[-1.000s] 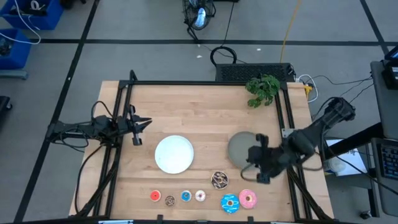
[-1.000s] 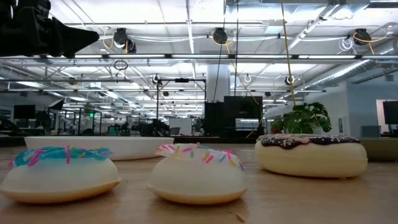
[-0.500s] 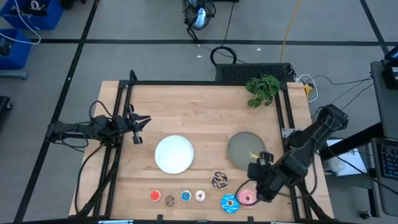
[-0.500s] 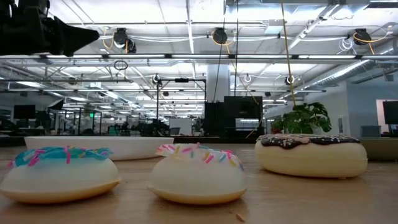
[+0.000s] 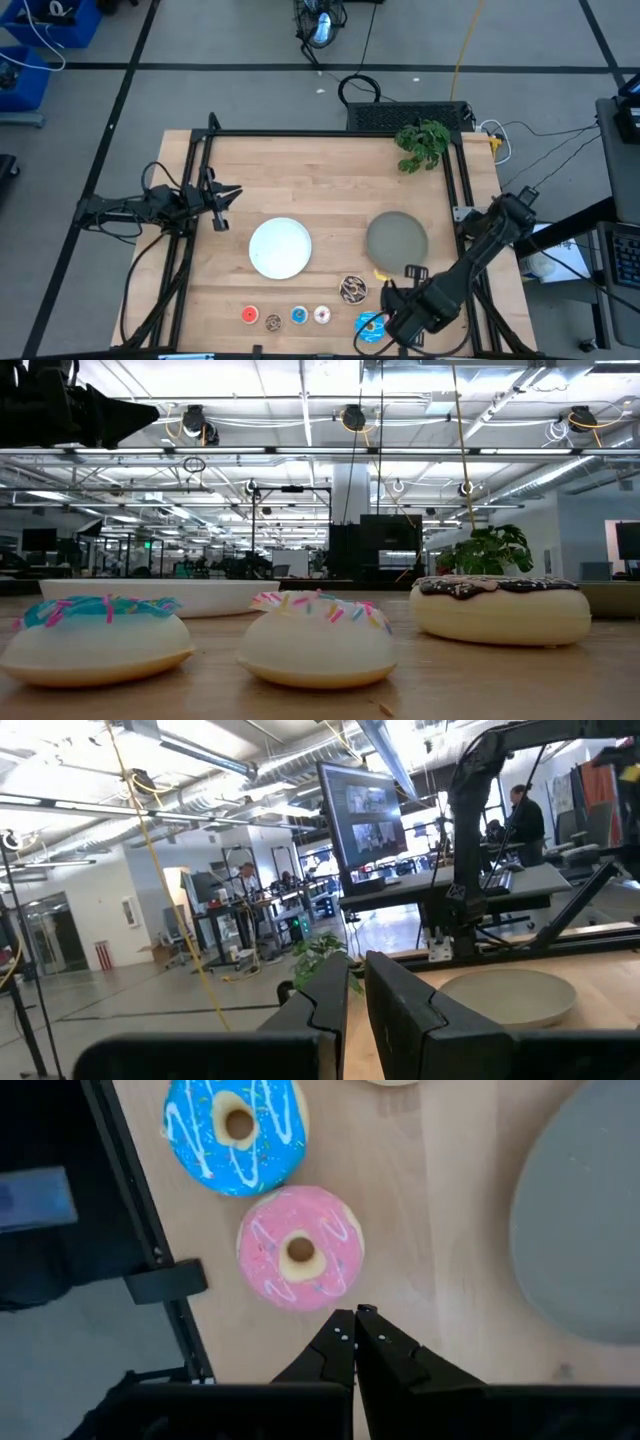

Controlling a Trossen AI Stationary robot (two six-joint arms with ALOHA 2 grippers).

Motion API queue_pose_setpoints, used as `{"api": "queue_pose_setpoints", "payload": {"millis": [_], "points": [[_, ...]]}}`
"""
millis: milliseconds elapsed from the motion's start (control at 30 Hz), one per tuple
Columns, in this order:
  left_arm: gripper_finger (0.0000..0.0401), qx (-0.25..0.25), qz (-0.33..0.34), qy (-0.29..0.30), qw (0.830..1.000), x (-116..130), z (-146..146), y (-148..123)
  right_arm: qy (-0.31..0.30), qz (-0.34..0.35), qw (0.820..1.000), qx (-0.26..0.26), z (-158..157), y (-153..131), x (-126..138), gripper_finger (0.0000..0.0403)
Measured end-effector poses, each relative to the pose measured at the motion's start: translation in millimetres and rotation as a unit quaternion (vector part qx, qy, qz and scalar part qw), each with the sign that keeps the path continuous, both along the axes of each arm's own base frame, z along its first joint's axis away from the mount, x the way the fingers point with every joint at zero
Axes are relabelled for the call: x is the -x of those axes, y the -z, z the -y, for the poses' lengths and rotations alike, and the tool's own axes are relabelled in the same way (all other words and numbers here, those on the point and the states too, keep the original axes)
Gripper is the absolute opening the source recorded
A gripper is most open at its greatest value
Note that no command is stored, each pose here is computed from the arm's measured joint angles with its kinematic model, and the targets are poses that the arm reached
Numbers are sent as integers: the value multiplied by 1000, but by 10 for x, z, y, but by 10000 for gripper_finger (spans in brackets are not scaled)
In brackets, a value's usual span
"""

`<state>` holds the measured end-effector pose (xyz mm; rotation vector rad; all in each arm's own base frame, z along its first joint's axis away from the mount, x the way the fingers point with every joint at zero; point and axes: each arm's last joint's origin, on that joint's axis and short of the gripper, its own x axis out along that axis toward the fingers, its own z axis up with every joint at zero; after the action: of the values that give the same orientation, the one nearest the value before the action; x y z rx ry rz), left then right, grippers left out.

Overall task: Pick & Place donuts
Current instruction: Put the big pink donut on the gray plate

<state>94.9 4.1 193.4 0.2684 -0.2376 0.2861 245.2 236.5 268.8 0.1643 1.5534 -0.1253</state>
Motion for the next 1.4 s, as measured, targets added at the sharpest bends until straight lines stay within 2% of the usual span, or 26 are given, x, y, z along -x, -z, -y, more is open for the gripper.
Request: {"api": "queue_pose_setpoints", "payload": {"millis": [167,467,600,733,1067,1233,1400], "points": [[47,-10,-3,-3,1000,0,0,0,-31,-4,999,7,-89,109,-13,0],[47,-9,-2,-2,1000,0,0,0,-24,3,1000,6,-60,108,-55,0],[47,-9,-3,-3,1000,0,0,0,-15,20,999,23,-45,108,-72,9],[47,-9,-3,-3,1000,0,0,0,-27,29,999,20,-55,107,-88,49],[47,-44,-9,-13,999,1,0,-4,-25,43,998,26,-58,108,-102,190],[47,-45,-10,-13,999,1,0,-4,-26,67,997,36,-64,105,-124,225],[47,-45,-9,-13,999,2,0,-5,-27,71,997,32,-72,104,-132,235]]}}
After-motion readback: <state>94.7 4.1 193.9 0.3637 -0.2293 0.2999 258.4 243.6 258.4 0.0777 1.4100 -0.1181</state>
